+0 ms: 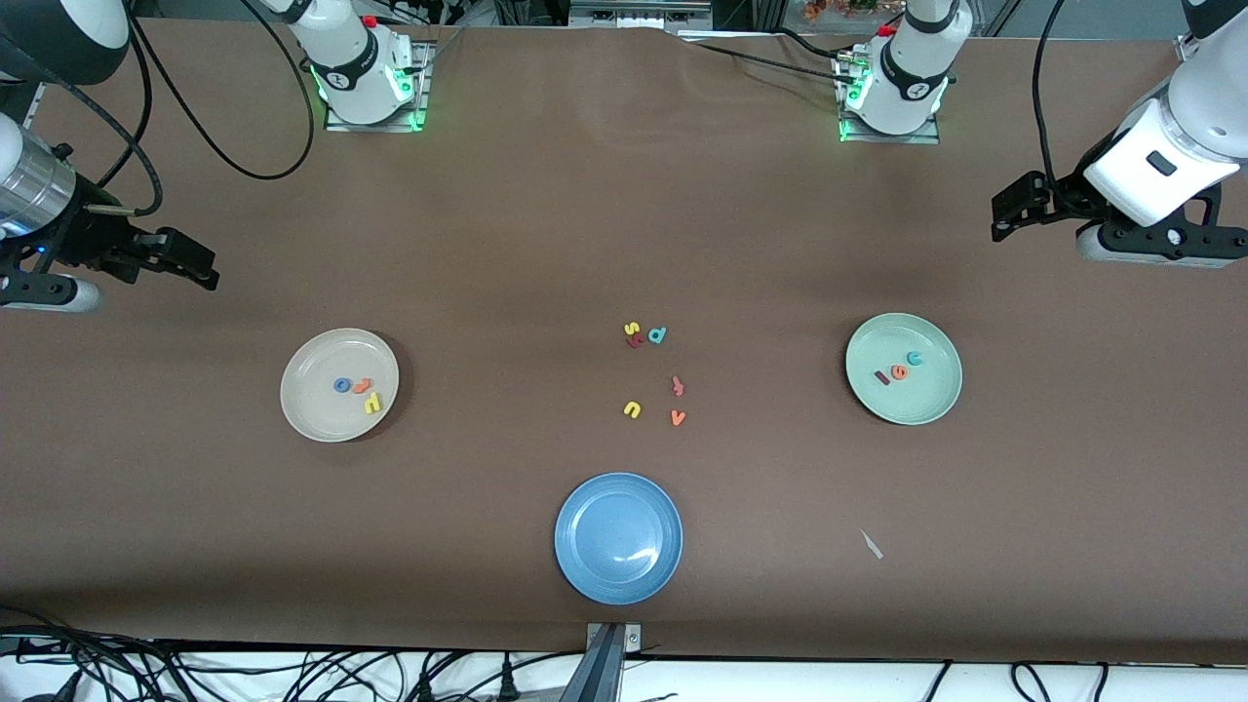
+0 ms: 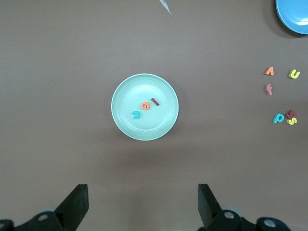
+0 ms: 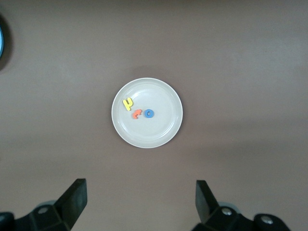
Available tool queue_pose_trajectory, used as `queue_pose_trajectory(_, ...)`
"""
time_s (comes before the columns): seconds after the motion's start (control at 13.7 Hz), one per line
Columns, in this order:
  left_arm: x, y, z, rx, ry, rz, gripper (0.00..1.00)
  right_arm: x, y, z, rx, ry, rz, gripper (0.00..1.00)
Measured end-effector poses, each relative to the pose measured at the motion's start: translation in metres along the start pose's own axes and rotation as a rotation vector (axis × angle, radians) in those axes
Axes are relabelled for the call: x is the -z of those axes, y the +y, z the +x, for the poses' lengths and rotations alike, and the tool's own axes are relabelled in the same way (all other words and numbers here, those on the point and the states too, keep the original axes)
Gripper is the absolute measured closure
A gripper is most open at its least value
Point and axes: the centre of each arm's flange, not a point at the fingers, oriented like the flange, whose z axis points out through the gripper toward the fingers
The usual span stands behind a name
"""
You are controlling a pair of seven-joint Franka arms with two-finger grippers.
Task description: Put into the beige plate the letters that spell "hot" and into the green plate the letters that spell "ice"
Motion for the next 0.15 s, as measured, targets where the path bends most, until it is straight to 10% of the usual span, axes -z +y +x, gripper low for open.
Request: queue_pose_trajectory(0.15, 0.0000, 0.0000, 0.0000, 0.000, 0.000, 0.000, 0.00, -0.0003, 0.0000, 0.0001, 0.000, -0.001, 0.000, 0.00)
